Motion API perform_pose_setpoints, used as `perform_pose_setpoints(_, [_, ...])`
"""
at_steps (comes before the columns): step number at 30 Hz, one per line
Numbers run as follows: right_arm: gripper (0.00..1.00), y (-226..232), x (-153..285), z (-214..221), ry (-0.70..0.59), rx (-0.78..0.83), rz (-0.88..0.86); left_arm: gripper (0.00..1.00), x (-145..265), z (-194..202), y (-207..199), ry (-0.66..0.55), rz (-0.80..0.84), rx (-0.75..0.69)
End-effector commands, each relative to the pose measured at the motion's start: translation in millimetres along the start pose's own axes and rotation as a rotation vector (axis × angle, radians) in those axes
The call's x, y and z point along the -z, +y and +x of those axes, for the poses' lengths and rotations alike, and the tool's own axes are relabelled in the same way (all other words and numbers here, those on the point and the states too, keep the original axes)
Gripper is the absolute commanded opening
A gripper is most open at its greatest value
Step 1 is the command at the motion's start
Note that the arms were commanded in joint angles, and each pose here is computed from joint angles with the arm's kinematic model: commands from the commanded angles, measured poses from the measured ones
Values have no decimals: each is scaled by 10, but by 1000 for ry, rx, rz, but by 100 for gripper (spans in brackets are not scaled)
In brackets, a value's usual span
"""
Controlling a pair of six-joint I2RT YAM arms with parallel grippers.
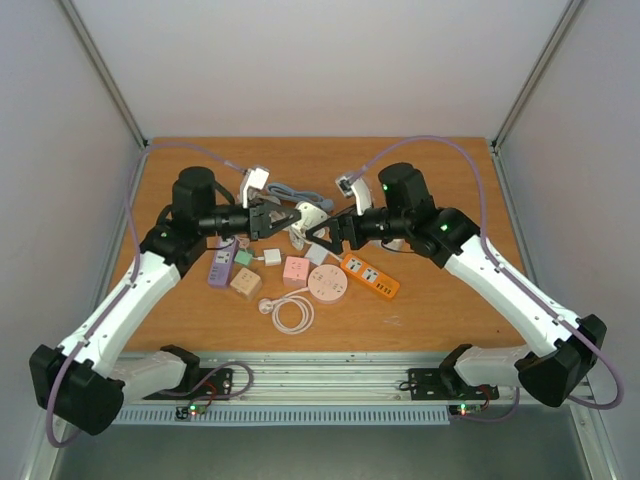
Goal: Insert the plug
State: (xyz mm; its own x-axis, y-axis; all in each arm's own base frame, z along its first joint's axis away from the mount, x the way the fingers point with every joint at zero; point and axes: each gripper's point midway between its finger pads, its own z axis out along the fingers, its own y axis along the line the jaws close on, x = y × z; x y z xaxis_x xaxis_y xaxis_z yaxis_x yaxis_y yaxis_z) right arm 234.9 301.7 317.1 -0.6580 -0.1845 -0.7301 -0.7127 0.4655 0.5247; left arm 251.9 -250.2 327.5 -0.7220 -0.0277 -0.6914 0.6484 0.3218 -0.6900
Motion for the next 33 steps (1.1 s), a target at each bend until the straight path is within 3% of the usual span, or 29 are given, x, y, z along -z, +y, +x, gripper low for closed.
perform_pose_setpoints(1, [92, 161, 84, -40, 38, -77, -90, 0, 108, -161, -530, -68, 208, -236])
perform_pose_setpoints(5, [87, 312, 96, -52, 71, -68, -170, 0, 175, -137, -735, -61, 301, -304])
perform_pose_setpoints(11, [71, 415, 47, -104, 110, -74, -241, 0, 219, -126, -845, -64, 356, -309])
perform_pose_setpoints(18, [49, 272, -37, -71, 130, -75, -183, 0, 228, -203, -891, -75, 373, -247])
perform_pose_setpoints(22, [47, 307, -4, -110, 115, -57, -187, 0, 212, -175, -864, -62, 374, -226])
perform_pose_setpoints(29, [30, 254, 69, -132, 95, -7, -123, 0, 197, -188, -838, -63, 360, -211])
perform_pose_setpoints(31, [34, 242, 54, -125, 101, -8, -120, 0, 198, -202, -838, -65, 359, -202])
perform_pose_setpoints(33, [59, 226, 43, -125, 103, -12, -114, 0, 197, -204, -845, -60, 362, -188])
